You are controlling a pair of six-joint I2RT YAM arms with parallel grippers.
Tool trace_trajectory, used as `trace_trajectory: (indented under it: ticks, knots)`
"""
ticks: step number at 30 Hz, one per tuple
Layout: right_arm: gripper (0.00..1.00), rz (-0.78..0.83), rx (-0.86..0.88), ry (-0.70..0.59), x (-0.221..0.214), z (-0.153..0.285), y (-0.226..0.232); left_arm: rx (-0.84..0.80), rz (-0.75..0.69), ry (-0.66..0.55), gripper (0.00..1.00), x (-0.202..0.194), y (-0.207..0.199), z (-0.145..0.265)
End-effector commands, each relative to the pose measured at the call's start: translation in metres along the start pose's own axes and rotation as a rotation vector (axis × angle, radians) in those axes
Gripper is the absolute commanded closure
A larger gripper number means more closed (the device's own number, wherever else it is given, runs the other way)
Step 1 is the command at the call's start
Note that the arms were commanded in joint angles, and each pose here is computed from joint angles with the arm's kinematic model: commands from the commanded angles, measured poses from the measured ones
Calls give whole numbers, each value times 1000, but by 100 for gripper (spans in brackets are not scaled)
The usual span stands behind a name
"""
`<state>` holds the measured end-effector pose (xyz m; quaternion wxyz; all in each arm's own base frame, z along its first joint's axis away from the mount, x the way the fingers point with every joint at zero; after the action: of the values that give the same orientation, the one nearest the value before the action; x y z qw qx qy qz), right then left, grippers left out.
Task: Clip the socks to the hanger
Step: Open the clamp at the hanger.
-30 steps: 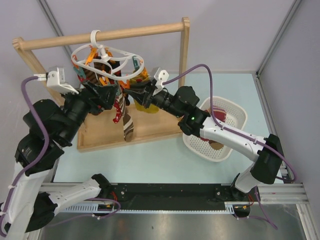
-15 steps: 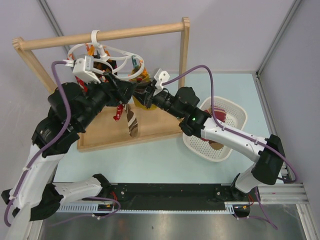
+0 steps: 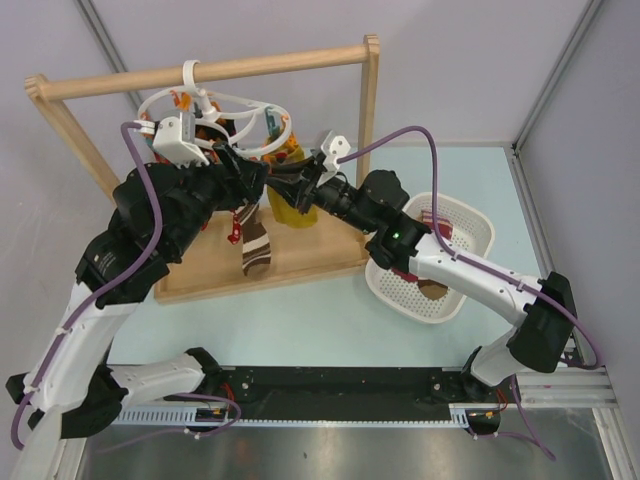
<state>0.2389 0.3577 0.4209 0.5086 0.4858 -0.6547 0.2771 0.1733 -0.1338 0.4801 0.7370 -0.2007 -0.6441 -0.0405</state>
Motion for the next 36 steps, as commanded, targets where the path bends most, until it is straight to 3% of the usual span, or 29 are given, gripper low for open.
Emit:
trace_trajectory:
  ticks: [1,14,27,36]
  knots:
    - [100,-9,42,-63,24,7,10,44,-41,-43,31,5,4,-5]
    - [100,-13,61,-70,25,6,12,-51,-15,-84,41,12,-10,-14]
    - [100,5,44,-64,20,4,16,22,-23,-72,46,8,-5,-22]
    - [100,-13,66,-64,20,3,20,5,-55,-125,47,10,-7,-29]
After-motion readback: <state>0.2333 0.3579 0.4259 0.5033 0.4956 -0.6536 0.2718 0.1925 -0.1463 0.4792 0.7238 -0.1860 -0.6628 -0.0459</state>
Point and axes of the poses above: each gripper's point midway between its finger pads, its own z axis back along the fingers, its own y axis along the line the jaws close on, x = y × z, the point moved 8 cm from there along z, back along the fingers, and after that the axes turned 11 degrees about -z, right-handed, at the moved point
